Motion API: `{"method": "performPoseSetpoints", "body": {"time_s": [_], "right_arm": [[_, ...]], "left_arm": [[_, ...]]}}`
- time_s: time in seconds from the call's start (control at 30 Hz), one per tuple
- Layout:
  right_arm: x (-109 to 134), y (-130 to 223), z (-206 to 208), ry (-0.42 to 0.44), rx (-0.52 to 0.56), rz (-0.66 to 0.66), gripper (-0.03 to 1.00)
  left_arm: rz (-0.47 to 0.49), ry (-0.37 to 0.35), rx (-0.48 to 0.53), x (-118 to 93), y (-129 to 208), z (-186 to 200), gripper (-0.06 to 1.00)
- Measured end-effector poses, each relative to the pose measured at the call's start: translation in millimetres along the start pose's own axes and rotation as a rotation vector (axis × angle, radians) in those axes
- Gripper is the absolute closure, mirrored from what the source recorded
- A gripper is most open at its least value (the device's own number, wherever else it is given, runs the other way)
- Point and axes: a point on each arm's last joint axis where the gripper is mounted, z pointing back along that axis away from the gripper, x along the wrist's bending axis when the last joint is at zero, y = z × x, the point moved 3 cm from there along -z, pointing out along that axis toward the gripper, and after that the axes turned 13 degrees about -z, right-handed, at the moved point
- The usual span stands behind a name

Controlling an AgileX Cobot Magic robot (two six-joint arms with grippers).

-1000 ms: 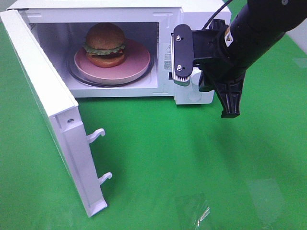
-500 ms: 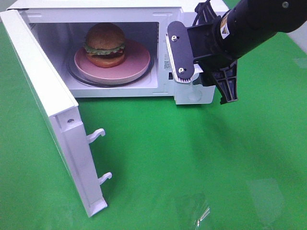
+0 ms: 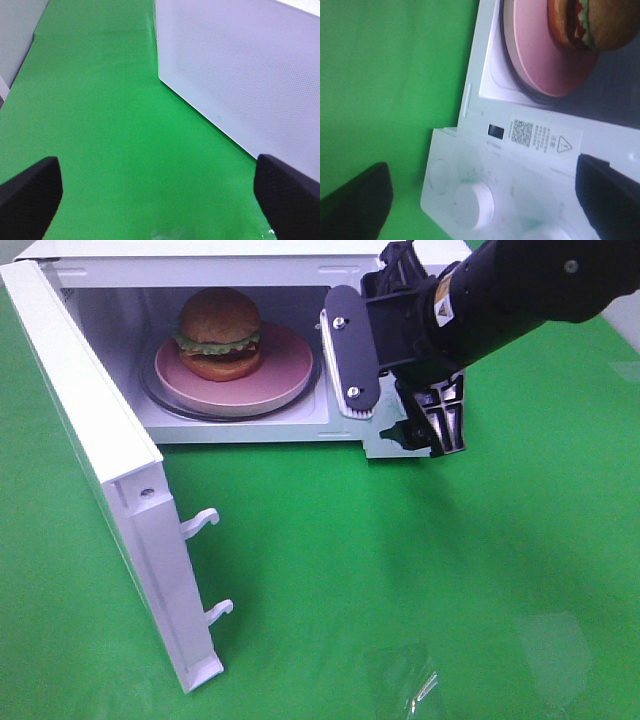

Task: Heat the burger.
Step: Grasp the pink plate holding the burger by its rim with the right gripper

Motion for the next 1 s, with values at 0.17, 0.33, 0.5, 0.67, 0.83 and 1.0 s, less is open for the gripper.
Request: {"method": "performPoseSetpoints", "body": {"time_s": [0.17,0.33,0.5,0.67,0.83,1.0], "right_arm": [[7.2,-16.0,-18.2,-0.013,-0.038,0.028,0.00],[4.2,-23.2,-31.5,-0.002,-0.059,0.032,0.00],[3.8,-30.8,-53.6,-0.006,-0.072,0.030,0.00],[6.7,-34.1,-80.9,-0.029,-0.063,0.019,0.01],[1.3,-39.0,-95.9,-0.022,-0.066,-0.013,0.02],[-5.1,-43.7,-107.0,-0.008,-0.073,-0.019,0.02]], "left_arm": [[0.000,0.000,0.000,0.0,0.0,0.0,-0.01],[0.000,0.000,0.000,0.0,0.0,0.0,-0.01],[0.000,0.000,0.000,0.0,0.0,0.0,-0.01],[0.000,0.000,0.000,0.0,0.0,0.0,-0.01],[0.000,0.000,0.000,0.0,0.0,0.0,-0.01],[0.000,0.000,0.000,0.0,0.0,0.0,-0.01]]}}
